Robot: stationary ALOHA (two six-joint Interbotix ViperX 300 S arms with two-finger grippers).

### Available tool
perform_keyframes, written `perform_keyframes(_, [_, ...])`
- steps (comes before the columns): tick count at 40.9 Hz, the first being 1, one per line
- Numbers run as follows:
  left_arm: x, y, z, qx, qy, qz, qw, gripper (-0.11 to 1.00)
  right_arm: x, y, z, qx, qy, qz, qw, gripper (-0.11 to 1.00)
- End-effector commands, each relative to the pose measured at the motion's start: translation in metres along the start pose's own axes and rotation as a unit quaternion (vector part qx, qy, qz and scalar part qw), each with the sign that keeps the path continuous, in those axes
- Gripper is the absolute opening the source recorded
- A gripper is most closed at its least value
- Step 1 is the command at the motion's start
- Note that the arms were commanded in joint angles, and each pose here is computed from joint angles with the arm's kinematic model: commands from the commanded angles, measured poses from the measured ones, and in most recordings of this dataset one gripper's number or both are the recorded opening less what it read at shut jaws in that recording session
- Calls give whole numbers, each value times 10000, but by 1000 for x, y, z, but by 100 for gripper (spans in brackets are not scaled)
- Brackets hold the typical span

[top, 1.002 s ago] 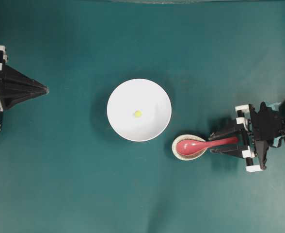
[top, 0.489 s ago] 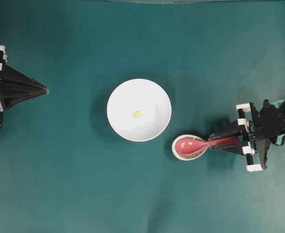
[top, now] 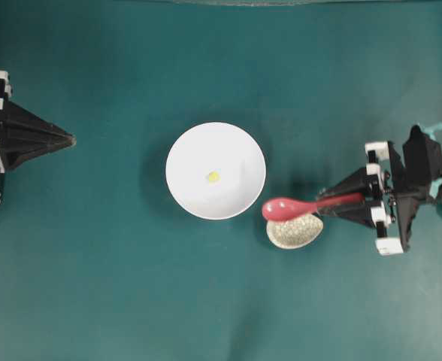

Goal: Scoop the yellow hexagonal prism block from the bowl with a spoon using the right arm.
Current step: 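Lift the spoon with the right gripper and move it over the bowl, then lower the spoon bowl into the white bowl behind the yellow block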

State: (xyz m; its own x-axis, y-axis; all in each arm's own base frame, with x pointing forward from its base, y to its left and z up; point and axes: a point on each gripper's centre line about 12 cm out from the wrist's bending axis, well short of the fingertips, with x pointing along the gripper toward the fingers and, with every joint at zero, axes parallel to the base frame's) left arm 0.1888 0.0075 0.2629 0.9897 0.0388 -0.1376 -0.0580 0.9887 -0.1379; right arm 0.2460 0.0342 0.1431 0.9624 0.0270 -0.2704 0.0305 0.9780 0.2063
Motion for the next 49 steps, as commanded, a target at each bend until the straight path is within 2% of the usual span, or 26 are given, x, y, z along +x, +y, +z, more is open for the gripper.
perform_keyframes(1, [1, 0, 3, -10, -32, 10, 10000, -1, 4, 1, 25, 19, -201, -12, 9998, 26])
perform_keyframes(10, [1, 0, 3, -10, -32, 10, 10000, -1, 4, 1, 65, -364, -66, -67, 9993, 26])
perform_keyframes(16, [1, 0, 3, -10, -32, 10, 10000, -1, 6, -4, 83, -514, 247, -160, 9982, 26])
perform_keyframes(23, [1, 0, 4, -2, -40, 9, 10000, -1, 12, -13, 91, -449, 653, -293, 9964, 26])
perform_keyframes(36, [1, 0, 4, -2, -40, 9, 10000, -1, 24, -22, 100, -355, 929, -437, 9941, 25])
perform_keyframes(49, [1, 0, 4, -2, -40, 9, 10000, -1, 54, -36, 96, -192, 1729, -595, 9829, 25])
